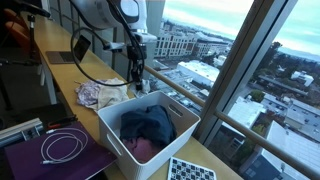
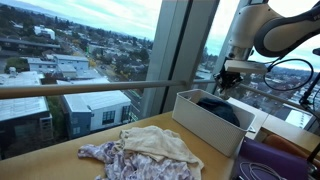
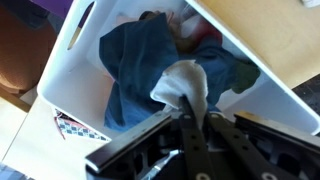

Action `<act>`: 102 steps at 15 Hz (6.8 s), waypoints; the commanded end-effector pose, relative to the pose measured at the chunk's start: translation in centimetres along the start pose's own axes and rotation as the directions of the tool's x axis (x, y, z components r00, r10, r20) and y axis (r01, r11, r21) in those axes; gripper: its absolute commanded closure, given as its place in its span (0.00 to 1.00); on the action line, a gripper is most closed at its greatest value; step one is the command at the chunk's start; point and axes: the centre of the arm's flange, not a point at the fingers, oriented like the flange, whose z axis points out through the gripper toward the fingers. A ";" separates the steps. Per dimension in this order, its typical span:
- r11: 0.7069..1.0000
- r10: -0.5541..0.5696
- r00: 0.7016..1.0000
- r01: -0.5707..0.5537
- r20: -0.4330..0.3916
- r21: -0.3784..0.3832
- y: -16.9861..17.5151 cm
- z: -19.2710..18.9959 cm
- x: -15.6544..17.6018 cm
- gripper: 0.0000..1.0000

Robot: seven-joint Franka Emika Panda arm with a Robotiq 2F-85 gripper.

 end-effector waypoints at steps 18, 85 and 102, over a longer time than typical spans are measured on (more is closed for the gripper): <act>0.944 -0.302 0.953 0.304 -0.036 0.131 -18.1 -3.4 -14.7 0.00; 0.965 0.030 0.993 0.000 -0.111 0.262 8.0 -24.6 8.1 0.93; 0.937 0.243 0.919 -0.140 -0.311 0.320 22.6 -44.8 14.5 0.93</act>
